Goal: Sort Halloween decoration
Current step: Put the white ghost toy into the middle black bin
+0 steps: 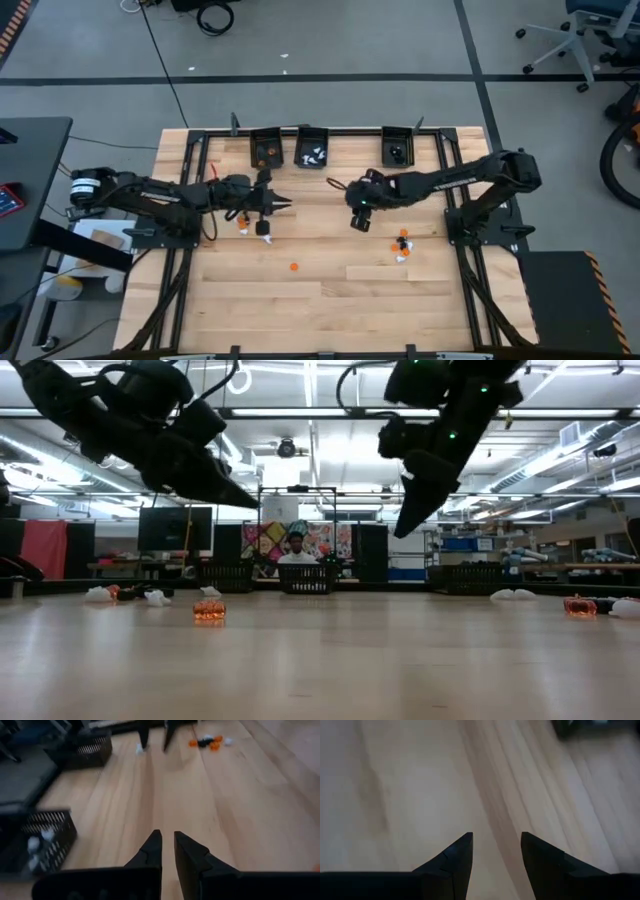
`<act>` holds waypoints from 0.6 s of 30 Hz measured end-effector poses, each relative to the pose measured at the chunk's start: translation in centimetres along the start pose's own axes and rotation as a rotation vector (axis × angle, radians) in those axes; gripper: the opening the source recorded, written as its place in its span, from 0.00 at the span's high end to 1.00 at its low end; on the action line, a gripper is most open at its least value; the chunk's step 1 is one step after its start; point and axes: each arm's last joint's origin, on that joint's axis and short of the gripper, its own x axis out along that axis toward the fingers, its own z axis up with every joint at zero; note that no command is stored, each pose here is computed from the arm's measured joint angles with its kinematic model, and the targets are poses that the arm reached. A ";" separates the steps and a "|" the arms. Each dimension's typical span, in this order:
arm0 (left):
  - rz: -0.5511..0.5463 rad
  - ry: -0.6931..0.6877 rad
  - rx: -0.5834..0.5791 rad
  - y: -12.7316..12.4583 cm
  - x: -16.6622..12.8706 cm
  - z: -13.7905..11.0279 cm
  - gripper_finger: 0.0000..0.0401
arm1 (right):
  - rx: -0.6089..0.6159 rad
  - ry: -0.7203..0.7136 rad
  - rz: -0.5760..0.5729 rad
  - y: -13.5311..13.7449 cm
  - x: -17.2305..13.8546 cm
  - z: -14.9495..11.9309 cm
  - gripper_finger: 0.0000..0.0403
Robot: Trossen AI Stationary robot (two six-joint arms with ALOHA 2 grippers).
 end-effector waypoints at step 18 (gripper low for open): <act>0.000 0.004 -0.042 0.0 0.0 -0.1 0.93 | 0.188 0.633 -0.043 -7.9 2.0 -3.7 0.51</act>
